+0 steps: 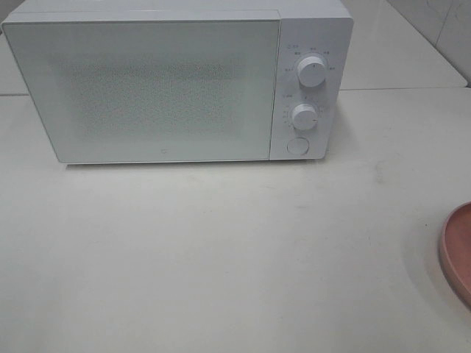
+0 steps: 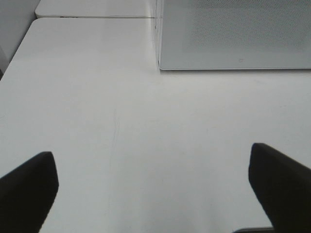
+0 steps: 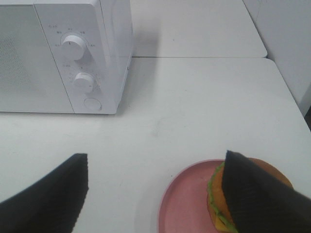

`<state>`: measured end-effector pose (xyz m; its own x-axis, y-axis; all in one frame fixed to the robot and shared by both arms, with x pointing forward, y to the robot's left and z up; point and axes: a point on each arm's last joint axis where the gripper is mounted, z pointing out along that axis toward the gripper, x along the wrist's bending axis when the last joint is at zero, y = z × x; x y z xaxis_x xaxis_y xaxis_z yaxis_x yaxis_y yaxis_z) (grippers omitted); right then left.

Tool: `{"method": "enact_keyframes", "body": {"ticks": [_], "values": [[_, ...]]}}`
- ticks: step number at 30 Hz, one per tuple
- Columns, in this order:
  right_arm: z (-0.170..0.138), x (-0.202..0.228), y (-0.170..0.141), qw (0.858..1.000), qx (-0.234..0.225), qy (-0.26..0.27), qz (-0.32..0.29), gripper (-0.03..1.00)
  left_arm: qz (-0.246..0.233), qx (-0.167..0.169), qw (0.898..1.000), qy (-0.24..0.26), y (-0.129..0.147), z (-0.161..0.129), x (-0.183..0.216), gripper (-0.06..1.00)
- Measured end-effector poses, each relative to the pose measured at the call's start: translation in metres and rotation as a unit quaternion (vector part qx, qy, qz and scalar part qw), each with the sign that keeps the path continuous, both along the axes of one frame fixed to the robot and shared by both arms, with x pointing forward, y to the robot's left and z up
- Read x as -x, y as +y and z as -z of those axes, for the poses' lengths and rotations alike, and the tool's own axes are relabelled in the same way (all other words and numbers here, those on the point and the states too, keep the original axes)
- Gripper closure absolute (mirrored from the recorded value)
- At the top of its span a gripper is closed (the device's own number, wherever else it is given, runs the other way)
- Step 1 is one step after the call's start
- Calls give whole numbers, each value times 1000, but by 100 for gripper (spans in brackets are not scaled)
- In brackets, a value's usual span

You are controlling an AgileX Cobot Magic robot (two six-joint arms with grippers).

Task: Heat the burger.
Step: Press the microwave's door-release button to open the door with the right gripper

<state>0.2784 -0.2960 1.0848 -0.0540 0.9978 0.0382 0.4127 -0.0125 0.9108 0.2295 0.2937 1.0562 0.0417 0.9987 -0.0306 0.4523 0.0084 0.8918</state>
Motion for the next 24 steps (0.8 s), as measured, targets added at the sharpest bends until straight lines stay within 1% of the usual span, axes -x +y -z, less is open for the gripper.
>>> {"method": "enact_keyframes", "body": {"ticks": [6,18,20,23,24], "values": [[-4,-14,1,1000,-1,-9,0,22,0,0,1000,0,0,0,0,-5],[-1,-57,5,1000,1,15,-1,22,0,0,1000,0,0,0,0,-5],[1,-73,6,1000,2,21,-1,22,0,0,1000,0,0,0,0,-5],[2,-77,6,1000,2,22,-1,22,0,0,1000,0,0,0,0,-5],[4,-84,7,1000,2,25,-1,22,0,0,1000,0,0,0,0,-5]]}}
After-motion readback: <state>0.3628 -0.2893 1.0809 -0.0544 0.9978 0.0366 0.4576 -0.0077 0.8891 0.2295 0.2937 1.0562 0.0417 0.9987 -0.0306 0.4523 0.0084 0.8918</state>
